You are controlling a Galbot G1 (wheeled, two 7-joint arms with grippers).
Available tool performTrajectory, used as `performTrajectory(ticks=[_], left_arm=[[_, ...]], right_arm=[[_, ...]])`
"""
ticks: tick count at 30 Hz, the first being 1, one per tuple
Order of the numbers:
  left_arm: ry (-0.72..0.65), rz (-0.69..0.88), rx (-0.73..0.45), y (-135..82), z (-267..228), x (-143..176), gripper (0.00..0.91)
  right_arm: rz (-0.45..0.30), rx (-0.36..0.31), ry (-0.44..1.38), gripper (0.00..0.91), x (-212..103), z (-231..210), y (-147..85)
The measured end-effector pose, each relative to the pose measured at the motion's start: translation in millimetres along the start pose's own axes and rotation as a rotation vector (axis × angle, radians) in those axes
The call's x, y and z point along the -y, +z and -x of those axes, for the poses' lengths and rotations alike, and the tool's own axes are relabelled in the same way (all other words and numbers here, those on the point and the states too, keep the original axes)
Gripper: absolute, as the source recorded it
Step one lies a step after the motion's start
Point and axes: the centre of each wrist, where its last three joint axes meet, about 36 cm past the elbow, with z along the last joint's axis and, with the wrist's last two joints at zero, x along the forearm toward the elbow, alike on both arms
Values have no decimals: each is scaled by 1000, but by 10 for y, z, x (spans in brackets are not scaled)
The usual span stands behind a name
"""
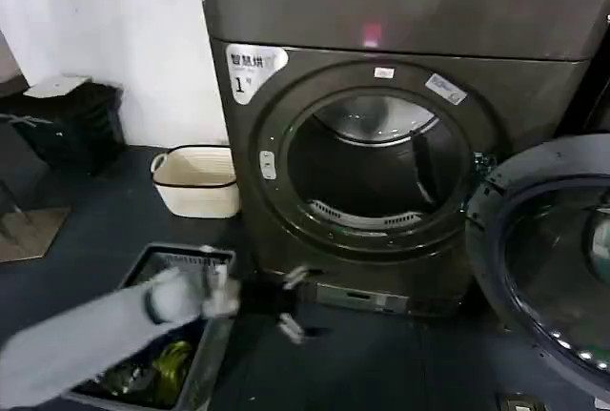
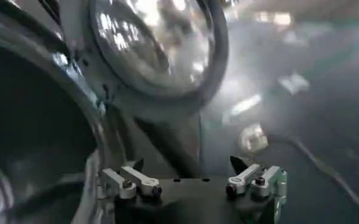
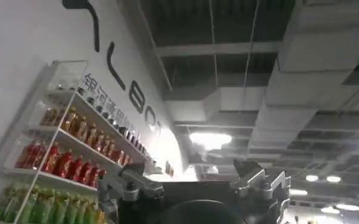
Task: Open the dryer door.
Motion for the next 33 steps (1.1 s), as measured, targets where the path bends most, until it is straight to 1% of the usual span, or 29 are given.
performTrajectory(ticks=[5,9,18,26,33], left_arm=[[22,17,-195,165,-620,62,907],[38,34,-291,161,-973,74,907],[60,61,-410,62,-1527,38,907],[95,50,-496,95,-1864,154,907],[113,45,-566,182,-2129,283,907]], right_arm=[[1,1,-6,907,-25,18,8],[4,2,-9,907,-36,31,9],[0,7,-12,907,-39,32,0],[7,2,-17,907,-82,31,46],[10,5,-19,907,-95,40,46]])
